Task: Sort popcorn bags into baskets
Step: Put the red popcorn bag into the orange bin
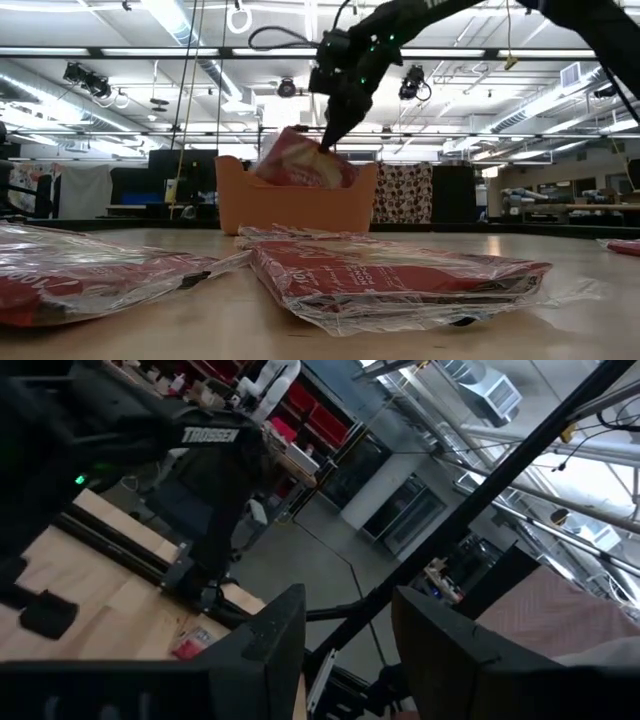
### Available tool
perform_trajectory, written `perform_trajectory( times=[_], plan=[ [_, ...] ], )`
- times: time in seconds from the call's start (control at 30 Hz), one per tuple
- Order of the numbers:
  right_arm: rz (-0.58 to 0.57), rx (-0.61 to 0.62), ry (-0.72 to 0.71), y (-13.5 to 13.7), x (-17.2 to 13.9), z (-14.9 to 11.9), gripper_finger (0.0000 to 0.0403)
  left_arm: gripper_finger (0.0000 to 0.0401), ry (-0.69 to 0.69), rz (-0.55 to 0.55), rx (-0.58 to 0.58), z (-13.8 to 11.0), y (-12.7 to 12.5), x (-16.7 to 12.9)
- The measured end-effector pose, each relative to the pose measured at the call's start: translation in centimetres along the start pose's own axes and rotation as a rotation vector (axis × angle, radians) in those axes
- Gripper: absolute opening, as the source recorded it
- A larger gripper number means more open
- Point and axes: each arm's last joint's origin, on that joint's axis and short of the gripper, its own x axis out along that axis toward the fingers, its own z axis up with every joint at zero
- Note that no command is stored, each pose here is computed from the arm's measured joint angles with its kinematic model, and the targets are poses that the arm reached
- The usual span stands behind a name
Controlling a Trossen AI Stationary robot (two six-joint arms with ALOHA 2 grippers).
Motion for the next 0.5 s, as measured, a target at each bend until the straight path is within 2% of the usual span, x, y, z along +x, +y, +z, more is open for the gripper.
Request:
perform_trajectory(
  times=[0.17,0.27,0.37,0.5],
  plan=[
    [-0.008,-0.006,0.019,-1.0,1.9,-0.7,0.0039,0.0156,0.017,0.019,-0.001,-0.2,0.2,0.1],
    [-0.055,0.043,0.024,-1.4,1.9,-0.7,0.007,0.0156,0.045,0.063,-0.017,-0.5,0.6,0.1],
    [-0.116,0.106,-0.002,-1.7,0.3,-0.4,0.0098,0.0156,0.076,0.094,-0.032,-0.9,0.9,0.0],
    [-0.128,0.153,-0.09,-1.3,-4.0,0.2,0.0118,0.0156,0.143,0.153,-0.061,-1.6,1.4,-0.1]
  ],
)
